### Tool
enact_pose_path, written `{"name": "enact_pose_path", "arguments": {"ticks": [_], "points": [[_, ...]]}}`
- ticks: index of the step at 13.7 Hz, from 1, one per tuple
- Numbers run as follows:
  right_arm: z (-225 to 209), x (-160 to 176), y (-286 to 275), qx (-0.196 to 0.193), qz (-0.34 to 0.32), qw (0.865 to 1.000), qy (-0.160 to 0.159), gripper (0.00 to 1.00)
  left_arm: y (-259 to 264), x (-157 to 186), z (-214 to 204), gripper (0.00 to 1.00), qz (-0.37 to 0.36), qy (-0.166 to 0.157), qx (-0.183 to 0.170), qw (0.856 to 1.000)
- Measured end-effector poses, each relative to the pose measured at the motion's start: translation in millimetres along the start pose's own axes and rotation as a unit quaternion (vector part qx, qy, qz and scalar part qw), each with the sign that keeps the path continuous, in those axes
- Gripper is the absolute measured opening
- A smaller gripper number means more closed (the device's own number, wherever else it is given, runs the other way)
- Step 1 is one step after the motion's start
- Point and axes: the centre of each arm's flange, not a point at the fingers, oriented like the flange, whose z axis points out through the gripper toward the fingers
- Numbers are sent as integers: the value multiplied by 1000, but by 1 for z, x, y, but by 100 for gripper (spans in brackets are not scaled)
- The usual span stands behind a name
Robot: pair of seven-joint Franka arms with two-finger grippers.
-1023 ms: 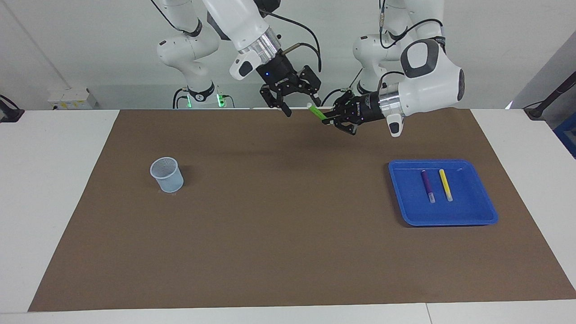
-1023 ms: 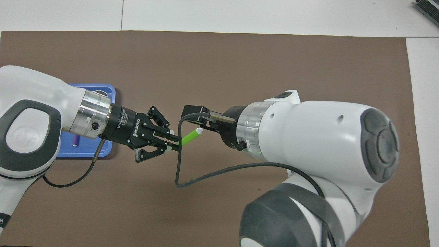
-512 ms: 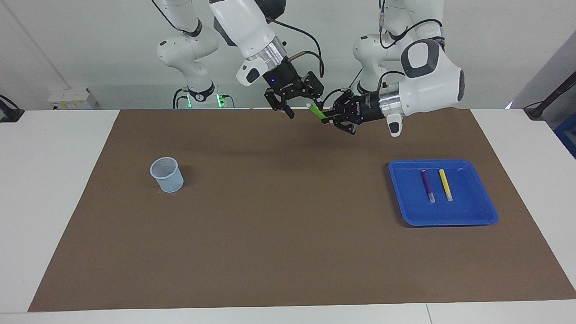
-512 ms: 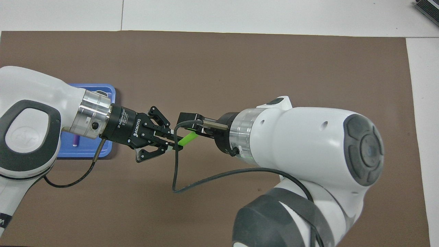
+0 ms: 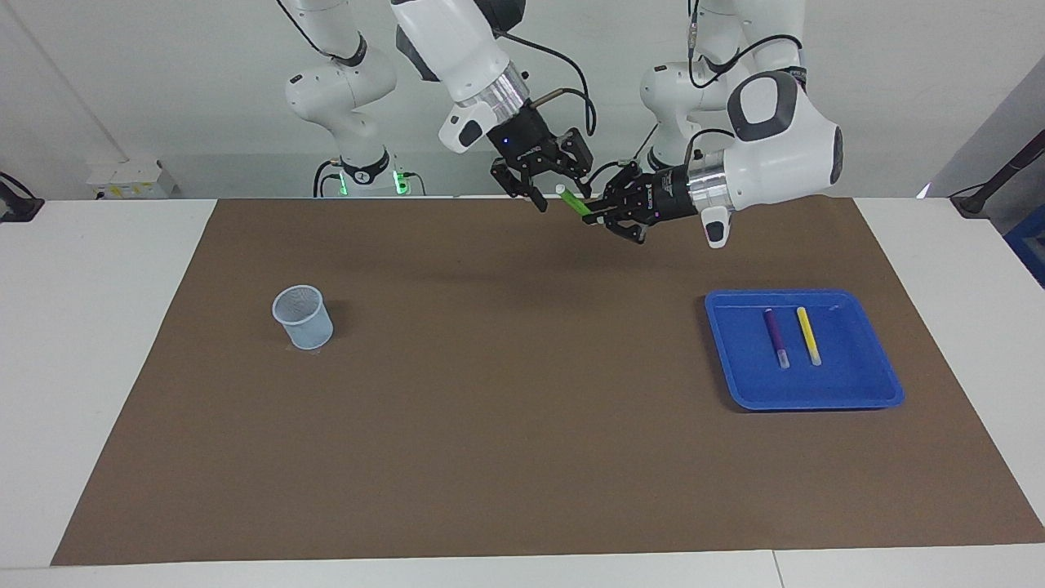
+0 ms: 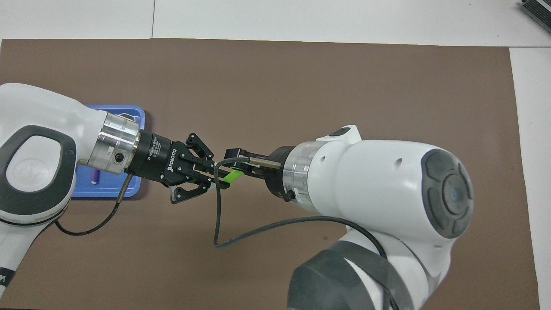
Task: Transfer and insert pens with both arms
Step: 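Close the right gripper on the green pen's tip, then open the left gripper while the right gripper carries the pen to the cup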
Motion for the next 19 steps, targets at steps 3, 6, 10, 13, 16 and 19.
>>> {"name": "enact_pose_path", "arguments": {"ticks": [3,6,10,13,16,19], "points": [[4,-9,-3,-2,-6,1000,-6,51,0,0,0,17,0,-1,0,1000],[5,-12,-3,-3,-7,1000,-7,31,0,0,0,17,-1,-1,0,1000],[4,-12,-3,-1,-7,1000,-6,20,0,0,1,17,-2,-1,1,1000],[4,-9,-1,-1,-6,1000,-5,30,0,0,1,17,-2,-2,1,1000],[3,-6,2,-1,-16,1000,-3,18,-1,-1,4,17,-5,-1,2,1000],[2,-5,3,0,-15,1000,-4,18,0,-1,4,17,-7,-2,1,1000]]}}
